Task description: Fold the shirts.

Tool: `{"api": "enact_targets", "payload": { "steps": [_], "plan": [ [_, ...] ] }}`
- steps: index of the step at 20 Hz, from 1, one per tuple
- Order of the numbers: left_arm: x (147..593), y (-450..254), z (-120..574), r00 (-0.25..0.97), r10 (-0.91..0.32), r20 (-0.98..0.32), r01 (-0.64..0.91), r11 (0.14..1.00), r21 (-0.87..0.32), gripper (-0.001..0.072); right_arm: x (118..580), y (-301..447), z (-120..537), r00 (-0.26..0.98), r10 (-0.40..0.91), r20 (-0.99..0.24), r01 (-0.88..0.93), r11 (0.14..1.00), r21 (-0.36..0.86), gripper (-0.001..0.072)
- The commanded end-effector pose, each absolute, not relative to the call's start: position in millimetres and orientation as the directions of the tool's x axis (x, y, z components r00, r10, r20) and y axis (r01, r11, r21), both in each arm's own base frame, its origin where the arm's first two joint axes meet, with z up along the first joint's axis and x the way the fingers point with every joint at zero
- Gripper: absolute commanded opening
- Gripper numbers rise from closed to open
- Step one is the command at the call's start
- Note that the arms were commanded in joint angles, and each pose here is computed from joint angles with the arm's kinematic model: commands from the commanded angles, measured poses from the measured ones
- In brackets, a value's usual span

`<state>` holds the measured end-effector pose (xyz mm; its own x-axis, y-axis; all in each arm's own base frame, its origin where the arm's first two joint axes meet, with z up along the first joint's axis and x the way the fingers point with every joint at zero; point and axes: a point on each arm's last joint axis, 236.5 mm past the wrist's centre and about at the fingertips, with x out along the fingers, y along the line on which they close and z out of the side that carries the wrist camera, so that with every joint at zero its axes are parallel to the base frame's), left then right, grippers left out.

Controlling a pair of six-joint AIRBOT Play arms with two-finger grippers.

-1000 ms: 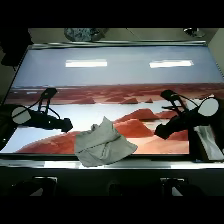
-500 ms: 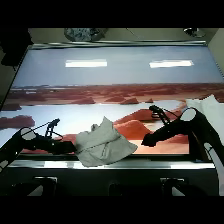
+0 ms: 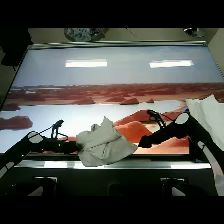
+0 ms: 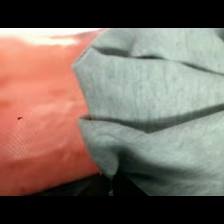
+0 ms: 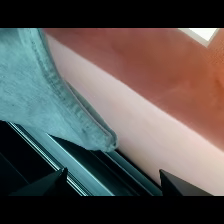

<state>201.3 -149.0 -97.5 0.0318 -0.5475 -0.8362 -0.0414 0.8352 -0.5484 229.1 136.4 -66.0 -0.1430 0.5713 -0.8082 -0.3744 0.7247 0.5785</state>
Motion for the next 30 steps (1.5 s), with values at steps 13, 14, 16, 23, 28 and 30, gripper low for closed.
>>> {"api": "enact_targets", "payload": {
  "steps": [13, 14, 16, 23, 28, 30],
  "plan": [
    [272.4, -157.1, 25.7, 0.371, -0.58, -0.725, 0.187, 0.811, -0.554, 0.0027, 270.7, 205.1, -34.5, 0.02, 0.551, -0.835, -0.651, 0.641, 0.407, 0.0048],
    [289.5, -158.5, 68.7, 0.451, -0.587, -0.672, 0.25, 0.806, -0.536, 0.0027, 293.6, 203.7, 2.2, 0.124, 0.547, -0.828, -0.711, 0.631, 0.31, 0.0048],
    [312.6, -160.6, 167.4, 0.595, -0.601, -0.533, 0.371, 0.794, -0.481, 0.0027, 332.3, 200.1, 102.4, 0.367, 0.554, -0.747, -0.79, 0.609, 0.064, 0.0048],
    [260.9, -119.7, 489.1, 0.875, -0.482, 0.037, 0.479, 0.856, -0.195, 0.0027, 276.4, 117.5, 469.6, 0.906, 0.423, -0.006, -0.376, 0.8, -0.468, 0.0048],
    [217.3, -111.8, 544.6, 0.868, -0.467, 0.167, 0.488, 0.864, -0.122, 0.0028, 229.3, 91.5, 482.8, 0.927, 0.375, 0.013, -0.332, 0.836, -0.436, 0.0048],
    [224.6, -112.8, 533.5, 0.875, -0.469, 0.121, 0.482, 0.867, -0.123, 0.0029, 233.3, 80.7, 453.9, 0.938, 0.328, -0.108, -0.343, 0.848, -0.404, 0.0048]
  ]
}}
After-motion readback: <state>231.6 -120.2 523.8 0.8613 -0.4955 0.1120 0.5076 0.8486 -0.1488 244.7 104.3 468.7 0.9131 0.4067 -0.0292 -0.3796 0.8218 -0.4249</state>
